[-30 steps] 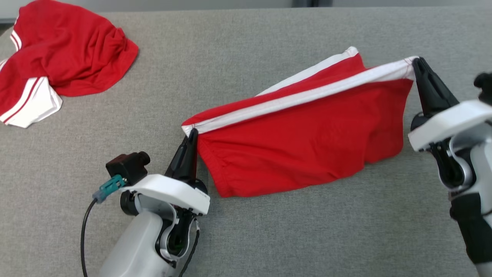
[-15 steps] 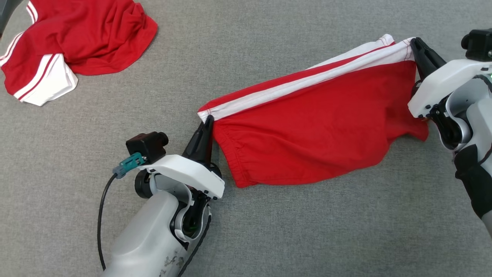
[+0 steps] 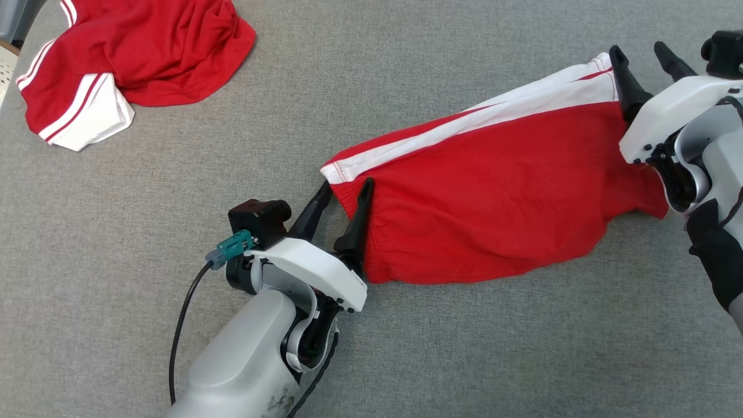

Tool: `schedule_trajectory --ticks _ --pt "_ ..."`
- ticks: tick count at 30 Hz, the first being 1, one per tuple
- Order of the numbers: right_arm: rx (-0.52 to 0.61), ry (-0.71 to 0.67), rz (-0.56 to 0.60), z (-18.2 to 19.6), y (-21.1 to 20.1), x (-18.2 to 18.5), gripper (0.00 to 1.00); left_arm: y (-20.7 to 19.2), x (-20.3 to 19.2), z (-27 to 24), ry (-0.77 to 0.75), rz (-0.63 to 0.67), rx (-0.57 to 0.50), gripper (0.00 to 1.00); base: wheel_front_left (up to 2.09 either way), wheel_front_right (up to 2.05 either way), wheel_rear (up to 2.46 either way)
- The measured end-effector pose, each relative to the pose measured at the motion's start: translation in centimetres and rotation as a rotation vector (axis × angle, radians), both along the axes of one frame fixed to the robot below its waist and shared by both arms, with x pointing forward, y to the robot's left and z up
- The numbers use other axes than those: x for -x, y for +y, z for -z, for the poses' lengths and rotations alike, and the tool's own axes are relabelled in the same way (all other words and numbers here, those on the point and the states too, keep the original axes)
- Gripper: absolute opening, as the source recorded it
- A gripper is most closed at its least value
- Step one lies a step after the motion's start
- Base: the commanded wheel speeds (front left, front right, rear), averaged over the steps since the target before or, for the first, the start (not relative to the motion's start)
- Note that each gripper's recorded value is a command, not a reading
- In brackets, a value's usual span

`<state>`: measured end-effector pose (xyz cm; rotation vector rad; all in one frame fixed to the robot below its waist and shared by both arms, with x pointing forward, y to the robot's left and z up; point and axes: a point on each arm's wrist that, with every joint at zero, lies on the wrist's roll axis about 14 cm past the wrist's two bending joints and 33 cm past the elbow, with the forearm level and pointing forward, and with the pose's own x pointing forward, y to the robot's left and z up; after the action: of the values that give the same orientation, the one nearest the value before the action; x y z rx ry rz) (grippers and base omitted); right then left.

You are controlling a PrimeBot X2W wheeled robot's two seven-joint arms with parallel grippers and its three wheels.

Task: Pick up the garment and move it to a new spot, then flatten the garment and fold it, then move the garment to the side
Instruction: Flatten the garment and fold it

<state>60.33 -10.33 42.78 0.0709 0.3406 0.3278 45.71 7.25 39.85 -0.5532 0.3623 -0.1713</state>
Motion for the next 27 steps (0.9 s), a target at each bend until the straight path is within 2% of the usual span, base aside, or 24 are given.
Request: schedule_trajectory --ticks 6,19,27 --pt "-0.019 -0.043 -0.011 -0.9 0.8 0.0 1.0 -0.3 0.0 -2.1 -0.088 0.023 -0.02 1.0 0.0 0.0 0.0" --pt "-0.023 -0.142 -0.021 -4.9 -1.1 2.3 1.0 2.7 2.5 -7.1 -0.275 -0.036 -0.158 1.0 0.0 0.0 0.0" --pt "0.102 0.034 -0.02 -2.1 -3.4 5.5 1.0 3.8 5.1 -7.7 -0.266 -0.106 -0.136 1.0 0.0 0.0 0.0"
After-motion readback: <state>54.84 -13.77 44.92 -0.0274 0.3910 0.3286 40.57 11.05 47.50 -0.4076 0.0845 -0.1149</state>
